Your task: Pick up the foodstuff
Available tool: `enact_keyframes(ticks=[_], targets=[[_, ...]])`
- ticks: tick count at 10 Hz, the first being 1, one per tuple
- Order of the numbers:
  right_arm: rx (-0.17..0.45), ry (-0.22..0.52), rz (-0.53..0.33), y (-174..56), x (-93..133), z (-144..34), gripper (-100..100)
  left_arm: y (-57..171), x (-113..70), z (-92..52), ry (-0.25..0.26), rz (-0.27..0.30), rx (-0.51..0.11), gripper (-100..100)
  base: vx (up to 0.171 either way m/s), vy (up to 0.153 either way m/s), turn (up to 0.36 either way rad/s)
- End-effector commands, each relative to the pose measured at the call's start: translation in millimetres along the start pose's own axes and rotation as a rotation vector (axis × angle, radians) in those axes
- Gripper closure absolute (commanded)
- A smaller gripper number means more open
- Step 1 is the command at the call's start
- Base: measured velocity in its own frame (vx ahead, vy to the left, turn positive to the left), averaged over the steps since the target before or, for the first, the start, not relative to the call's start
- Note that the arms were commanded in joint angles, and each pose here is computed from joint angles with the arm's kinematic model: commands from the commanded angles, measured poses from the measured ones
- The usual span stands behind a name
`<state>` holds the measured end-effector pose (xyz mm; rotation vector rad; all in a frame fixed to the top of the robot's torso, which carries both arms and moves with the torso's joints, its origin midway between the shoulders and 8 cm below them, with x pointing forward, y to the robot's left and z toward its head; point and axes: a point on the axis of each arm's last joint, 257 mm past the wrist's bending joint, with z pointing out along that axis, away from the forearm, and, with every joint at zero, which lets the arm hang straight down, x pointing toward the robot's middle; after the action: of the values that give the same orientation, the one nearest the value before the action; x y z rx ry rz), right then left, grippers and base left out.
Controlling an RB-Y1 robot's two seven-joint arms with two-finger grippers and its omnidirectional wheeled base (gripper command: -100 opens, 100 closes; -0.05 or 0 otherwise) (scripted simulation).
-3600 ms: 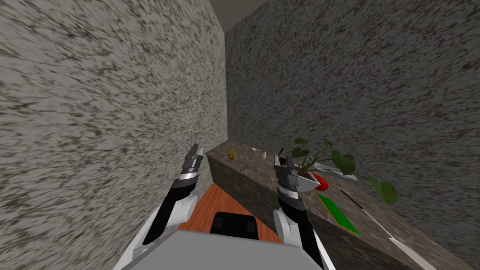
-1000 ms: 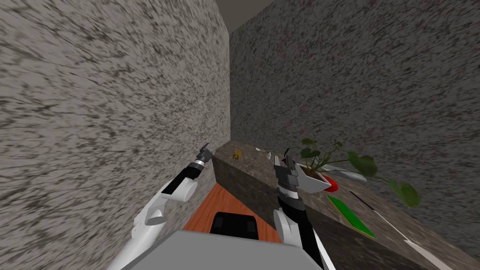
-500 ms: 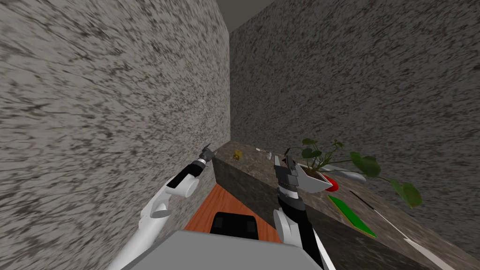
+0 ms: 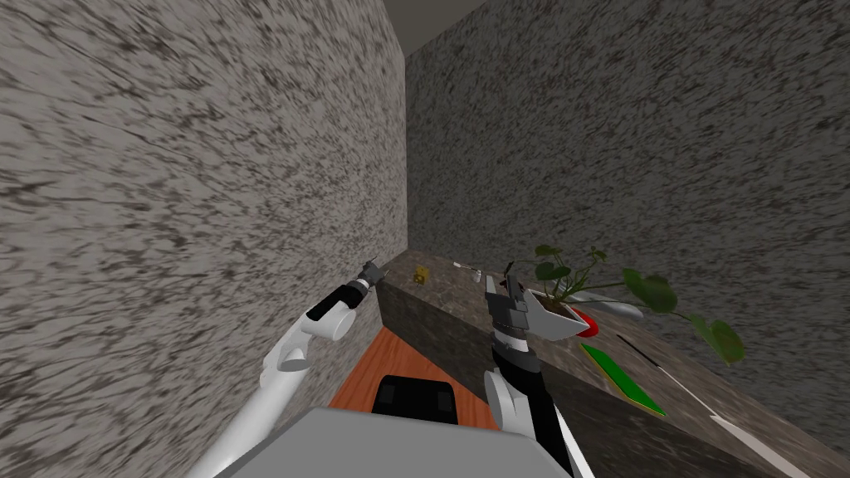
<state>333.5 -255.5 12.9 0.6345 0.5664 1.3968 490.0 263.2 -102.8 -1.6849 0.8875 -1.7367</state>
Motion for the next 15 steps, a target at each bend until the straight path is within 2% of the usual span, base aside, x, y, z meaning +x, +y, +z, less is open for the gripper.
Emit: enact_keyframes(ticks=[1,4,5,6,8,9,10,11,12,13,14,15], targets=[[0.000,0.000,0.000,0.0,0.0,0.0,0,9.8,-6.8,1.5,-0.028,-0.048,-0.041,-100,0.017,0.034,-0.040],[0.000,0.000,0.000,0.0,0.0,0.0,0,26.2,-6.5,10.5,-0.054,-0.158,-0.114,-100,0.023,0.027,-0.052],[0.000,0.000,0.000,0.0,0.0,0.0,0,31.6,-11.2,9.5,-0.074,-0.171,-0.133,-100,0.027,0.029,-0.039],[0.000,0.000,0.000,0.0,0.0,0.0,0,38.0,-8.2,13.7,-0.080,-0.220,-0.161,-100,0.029,0.031,-0.076],[0.000,0.000,0.000,0.0,0.0,0.0,0,44.7,-13.9,12.0,-0.106,-0.229,-0.184,-100,0.018,0.024,-0.021],[0.000,0.000,0.000,0.0,0.0,0.0,0,53.6,-12.2,15.1,-0.122,-0.285,-0.218,-100,0.023,0.018,-0.083],[0.000,0.000,0.000,0.0,0.0,0.0,0,57.0,-15.0,14.0,-0.135,-0.284,-0.230,-100,0.025,0.025,-0.054],[0.000,0.000,0.000,0.0,0.0,0.0,0,66.0,-12.4,16.7,-0.150,-0.339,-0.263,-100,0.033,0.031,-0.095],[0.000,0.000,0.000,0.0,0.0,0.0,0,69.6,-15.4,15.2,-0.164,-0.338,-0.276,-100,0.028,0.025,-0.042],[0.000,0.000,0.000,0.0,0.0,0.0,0,78.0,-11.3,17.8,-0.176,-0.391,-0.305,-100,0.035,0.027,-0.093],[0.000,0.000,0.000,0.0,0.0,0.0,0,82.5,-15.0,15.7,-0.194,-0.389,-0.320,-100,0.030,0.026,-0.052],[0.000,0.000,0.000,0.0,0.0,0.0,0,91.3,-10.7,17.7,-0.207,-0.439,-0.350,-100,0.042,0.026,-0.100]])
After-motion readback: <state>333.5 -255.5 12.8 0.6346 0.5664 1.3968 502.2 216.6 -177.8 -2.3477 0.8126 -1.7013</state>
